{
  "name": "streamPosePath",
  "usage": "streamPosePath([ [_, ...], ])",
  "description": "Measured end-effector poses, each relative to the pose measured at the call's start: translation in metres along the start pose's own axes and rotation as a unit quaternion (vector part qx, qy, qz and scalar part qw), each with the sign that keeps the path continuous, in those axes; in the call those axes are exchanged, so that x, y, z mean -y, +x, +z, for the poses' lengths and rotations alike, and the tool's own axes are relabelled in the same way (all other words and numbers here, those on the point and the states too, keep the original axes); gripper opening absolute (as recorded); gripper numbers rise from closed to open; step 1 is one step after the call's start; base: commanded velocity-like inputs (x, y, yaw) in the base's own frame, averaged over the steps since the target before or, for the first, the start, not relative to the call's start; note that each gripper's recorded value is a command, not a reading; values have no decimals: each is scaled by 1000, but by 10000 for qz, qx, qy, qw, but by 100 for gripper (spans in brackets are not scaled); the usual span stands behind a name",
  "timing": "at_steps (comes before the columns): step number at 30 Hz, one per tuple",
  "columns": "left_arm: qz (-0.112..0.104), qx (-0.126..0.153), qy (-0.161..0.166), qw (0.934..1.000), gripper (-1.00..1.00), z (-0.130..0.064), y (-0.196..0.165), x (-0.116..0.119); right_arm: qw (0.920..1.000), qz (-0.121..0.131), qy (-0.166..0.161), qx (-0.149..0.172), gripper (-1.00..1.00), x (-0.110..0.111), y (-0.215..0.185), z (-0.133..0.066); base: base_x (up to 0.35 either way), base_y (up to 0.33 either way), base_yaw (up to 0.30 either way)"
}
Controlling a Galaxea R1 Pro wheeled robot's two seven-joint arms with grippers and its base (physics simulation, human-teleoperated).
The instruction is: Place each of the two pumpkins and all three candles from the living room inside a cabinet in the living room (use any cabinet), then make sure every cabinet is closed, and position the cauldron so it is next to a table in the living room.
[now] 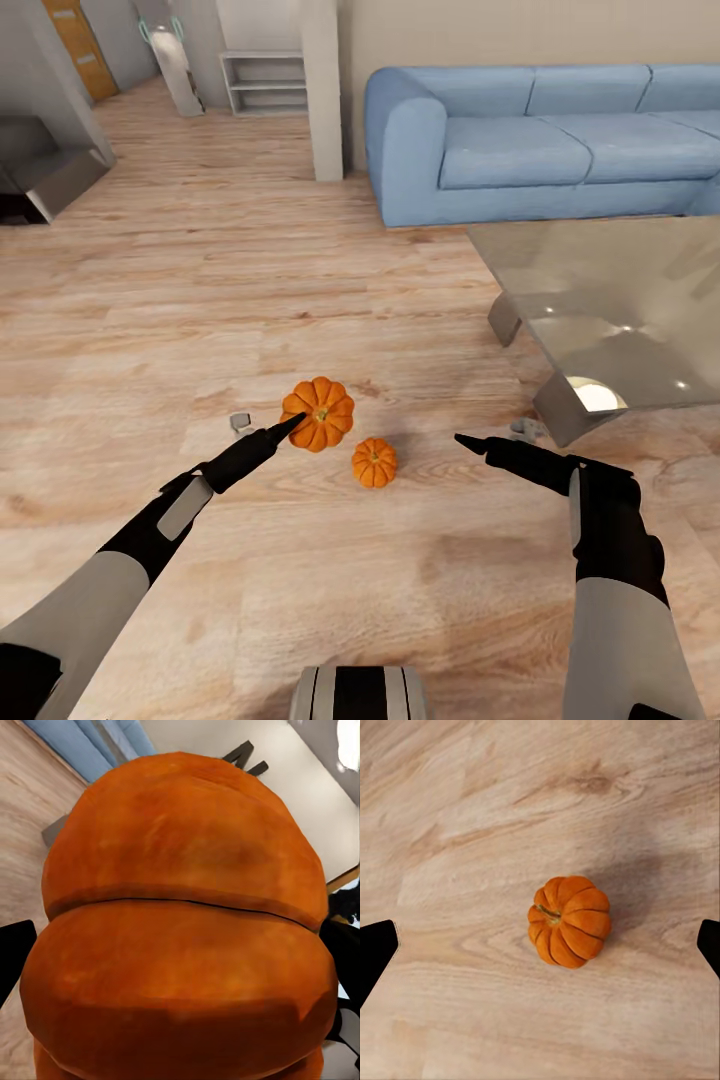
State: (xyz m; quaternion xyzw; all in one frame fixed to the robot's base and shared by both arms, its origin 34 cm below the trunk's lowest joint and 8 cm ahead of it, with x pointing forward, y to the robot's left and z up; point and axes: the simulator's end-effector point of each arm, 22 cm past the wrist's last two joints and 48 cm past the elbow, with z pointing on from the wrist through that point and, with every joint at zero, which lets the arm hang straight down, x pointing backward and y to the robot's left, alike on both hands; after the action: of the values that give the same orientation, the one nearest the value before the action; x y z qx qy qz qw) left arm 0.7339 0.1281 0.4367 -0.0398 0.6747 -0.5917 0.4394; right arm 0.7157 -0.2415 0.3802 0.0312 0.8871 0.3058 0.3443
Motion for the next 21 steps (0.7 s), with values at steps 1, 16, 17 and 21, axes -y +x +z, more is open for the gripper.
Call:
streamPosePath([
  [1, 19, 8, 16, 10000, -100, 1, -2, 3, 10000, -14, -6, 21, 100, -2, -2, -2, 0, 0, 210],
  [16, 228, 96, 157, 9996, -100, 4, -23, 30, 9996, -136, -82, 221, 100, -20, -26, -17, 0, 0, 24],
  [17, 223, 109, 158, 9996, -100, 4, -23, 30, 9996, -135, -82, 221, 100, -20, -26, -17, 0, 0, 0],
  [21, 195, 166, 163, 9995, -100, 4, -25, 30, 9996, -140, -79, 220, 100, -20, -26, -17, 0, 0, 0],
])
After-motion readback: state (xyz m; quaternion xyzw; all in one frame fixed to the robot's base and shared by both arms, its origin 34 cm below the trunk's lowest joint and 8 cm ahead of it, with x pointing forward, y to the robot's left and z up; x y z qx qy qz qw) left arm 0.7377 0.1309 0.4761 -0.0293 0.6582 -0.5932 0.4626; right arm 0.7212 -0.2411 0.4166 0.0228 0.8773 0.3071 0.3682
